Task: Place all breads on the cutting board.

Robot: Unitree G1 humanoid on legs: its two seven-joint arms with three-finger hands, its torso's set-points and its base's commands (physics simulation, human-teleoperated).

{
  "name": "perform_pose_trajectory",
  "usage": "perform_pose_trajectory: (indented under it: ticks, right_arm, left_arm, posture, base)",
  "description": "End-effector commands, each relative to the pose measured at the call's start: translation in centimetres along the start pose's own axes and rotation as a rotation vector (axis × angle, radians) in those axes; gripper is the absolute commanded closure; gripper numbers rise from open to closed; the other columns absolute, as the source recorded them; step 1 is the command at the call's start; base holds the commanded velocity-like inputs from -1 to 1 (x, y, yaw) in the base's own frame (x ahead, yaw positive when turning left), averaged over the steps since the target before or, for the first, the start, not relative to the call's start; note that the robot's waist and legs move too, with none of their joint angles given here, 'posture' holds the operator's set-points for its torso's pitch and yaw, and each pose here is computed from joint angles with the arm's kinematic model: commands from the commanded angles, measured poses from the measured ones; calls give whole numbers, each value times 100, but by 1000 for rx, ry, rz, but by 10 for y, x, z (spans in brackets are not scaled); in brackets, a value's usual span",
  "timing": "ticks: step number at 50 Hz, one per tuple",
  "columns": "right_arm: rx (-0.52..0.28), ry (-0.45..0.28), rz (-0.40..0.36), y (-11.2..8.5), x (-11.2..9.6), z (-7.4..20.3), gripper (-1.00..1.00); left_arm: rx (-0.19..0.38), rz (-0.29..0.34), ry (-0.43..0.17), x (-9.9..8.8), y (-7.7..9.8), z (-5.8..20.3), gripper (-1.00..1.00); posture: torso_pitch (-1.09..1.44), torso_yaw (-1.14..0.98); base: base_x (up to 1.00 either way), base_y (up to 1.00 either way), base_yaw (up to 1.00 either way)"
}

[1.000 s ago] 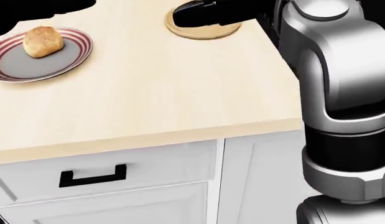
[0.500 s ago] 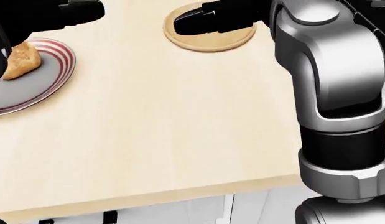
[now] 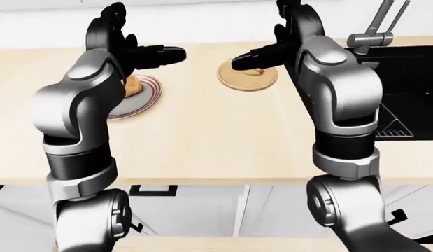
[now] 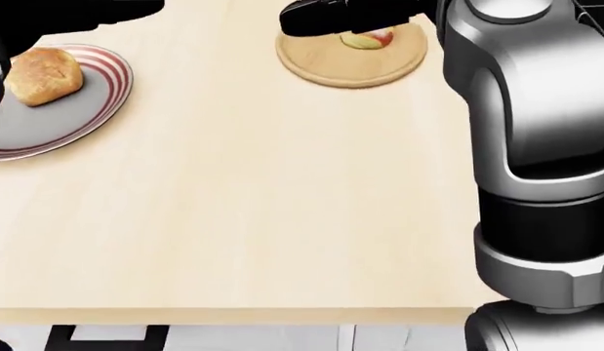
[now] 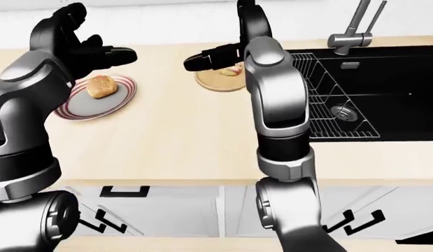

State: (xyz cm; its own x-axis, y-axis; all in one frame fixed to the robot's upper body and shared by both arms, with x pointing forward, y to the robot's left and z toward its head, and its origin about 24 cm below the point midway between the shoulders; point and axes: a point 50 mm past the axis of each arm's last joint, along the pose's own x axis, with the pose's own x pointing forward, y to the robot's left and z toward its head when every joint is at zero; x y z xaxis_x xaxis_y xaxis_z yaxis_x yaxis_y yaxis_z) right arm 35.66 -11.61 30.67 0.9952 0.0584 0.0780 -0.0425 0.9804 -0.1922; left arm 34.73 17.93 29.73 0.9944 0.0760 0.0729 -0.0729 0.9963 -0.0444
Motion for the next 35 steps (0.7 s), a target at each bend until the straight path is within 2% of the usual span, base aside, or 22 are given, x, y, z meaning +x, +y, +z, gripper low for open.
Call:
perform_pose_trajectory:
  ticks: [1,35]
  right_arm:
    - [-4,-107,9,2,-6,23,-100]
    - [0,-128,4,1,-2,33,-100]
  left_arm:
    - [-8,13,-84,-4,3,18,-100]
    - [6,27,-82,-2,11,21,-100]
  posture:
    - [0,0]
    - [0,0]
  base:
    - [0,0,0]
    - [23,0,0]
